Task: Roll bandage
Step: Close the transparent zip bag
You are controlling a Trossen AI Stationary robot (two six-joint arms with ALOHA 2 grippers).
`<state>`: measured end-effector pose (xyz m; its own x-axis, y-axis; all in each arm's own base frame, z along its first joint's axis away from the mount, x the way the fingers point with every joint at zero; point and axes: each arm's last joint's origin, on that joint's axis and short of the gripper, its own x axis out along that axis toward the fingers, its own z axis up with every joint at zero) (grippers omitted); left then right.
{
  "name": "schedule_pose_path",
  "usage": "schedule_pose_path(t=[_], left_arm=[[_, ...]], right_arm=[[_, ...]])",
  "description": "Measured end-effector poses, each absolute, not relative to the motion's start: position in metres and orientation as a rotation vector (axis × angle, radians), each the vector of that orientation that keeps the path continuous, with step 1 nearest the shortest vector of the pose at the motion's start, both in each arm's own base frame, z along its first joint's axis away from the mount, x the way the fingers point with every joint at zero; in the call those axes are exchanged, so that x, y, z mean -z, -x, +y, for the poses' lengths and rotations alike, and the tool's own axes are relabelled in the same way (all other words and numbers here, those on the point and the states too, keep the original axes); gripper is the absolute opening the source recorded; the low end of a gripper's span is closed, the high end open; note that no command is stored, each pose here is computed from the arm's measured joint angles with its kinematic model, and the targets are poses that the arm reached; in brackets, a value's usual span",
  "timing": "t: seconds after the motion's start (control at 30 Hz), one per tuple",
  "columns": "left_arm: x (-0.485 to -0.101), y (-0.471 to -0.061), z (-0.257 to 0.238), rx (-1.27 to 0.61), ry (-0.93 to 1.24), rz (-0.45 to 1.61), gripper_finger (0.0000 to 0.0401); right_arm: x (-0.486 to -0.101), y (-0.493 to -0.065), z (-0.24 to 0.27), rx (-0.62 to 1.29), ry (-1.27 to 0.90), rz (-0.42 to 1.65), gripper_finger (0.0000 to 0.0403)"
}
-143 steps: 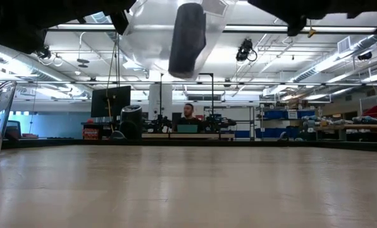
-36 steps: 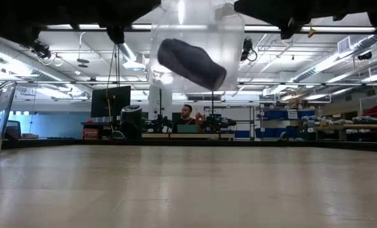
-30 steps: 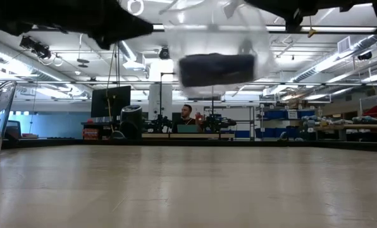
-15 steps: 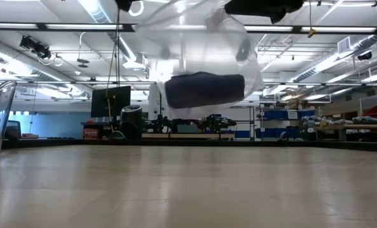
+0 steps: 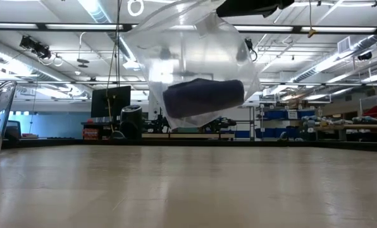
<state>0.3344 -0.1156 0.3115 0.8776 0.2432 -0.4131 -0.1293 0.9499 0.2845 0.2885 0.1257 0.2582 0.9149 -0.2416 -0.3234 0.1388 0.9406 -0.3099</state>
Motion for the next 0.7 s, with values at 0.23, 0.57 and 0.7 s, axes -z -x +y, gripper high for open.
schedule_pose_path(t=[0.23, 0.57, 0.7], left_arm=[[-0.3, -0.352, -0.107, -0.162, -0.166, 0.519, 0.0143], [-0.3, -0.355, -0.107, -0.163, -0.139, 0.492, 0.0141], [-0.299, -0.354, -0.107, -0.172, -0.121, 0.503, 0.0121]], right_arm=[[-0.258, -0.288, 0.126, 0.197, 0.292, 0.373, 0.0], [-0.257, -0.288, 0.125, 0.197, 0.293, 0.378, 0.0], [-0.257, -0.288, 0.125, 0.197, 0.293, 0.378, 0.0]])
